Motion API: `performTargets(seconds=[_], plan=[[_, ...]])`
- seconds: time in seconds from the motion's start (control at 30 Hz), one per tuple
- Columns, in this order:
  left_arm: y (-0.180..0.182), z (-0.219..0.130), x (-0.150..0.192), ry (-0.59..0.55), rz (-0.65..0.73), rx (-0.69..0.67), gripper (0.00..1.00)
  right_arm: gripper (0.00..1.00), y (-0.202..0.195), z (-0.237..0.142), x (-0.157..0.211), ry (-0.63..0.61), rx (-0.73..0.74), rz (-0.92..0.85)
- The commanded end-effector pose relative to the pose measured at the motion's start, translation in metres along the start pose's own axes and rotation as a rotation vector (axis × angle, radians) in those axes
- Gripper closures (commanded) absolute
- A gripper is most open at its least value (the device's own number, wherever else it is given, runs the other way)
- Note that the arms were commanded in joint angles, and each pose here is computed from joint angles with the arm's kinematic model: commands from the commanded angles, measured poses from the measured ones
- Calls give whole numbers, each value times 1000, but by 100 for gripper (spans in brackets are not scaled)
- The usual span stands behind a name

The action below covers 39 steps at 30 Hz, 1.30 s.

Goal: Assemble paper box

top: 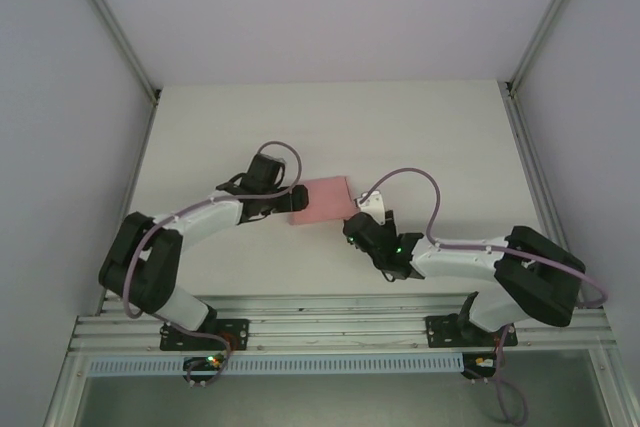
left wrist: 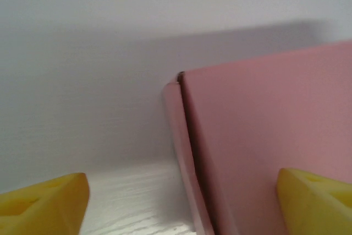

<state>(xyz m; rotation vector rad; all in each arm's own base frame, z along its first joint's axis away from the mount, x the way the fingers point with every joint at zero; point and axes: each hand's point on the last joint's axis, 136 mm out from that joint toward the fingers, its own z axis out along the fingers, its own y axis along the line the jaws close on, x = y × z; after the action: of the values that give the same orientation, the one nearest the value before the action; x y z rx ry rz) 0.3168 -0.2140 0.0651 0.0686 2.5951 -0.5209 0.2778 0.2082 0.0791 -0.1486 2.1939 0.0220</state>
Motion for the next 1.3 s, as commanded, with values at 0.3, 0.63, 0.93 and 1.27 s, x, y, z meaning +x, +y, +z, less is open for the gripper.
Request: performTargets(seconds=[0.3, 0.63, 0.93, 1.27], plan=[[-2, 31, -8, 29, -144, 213, 38, 0, -60, -14, -10, 30, 186, 104], [4, 46, -3, 49, -181, 250, 68, 0, -65, -4, -35, 15, 72, 215], [8, 44, -5, 17, -263, 371, 79, 0, -33, 11, -63, 35, -261, 423], [9, 24, -23, -108, -383, 660, 82, 0, 0, 32, -85, 148, -469, 507]])
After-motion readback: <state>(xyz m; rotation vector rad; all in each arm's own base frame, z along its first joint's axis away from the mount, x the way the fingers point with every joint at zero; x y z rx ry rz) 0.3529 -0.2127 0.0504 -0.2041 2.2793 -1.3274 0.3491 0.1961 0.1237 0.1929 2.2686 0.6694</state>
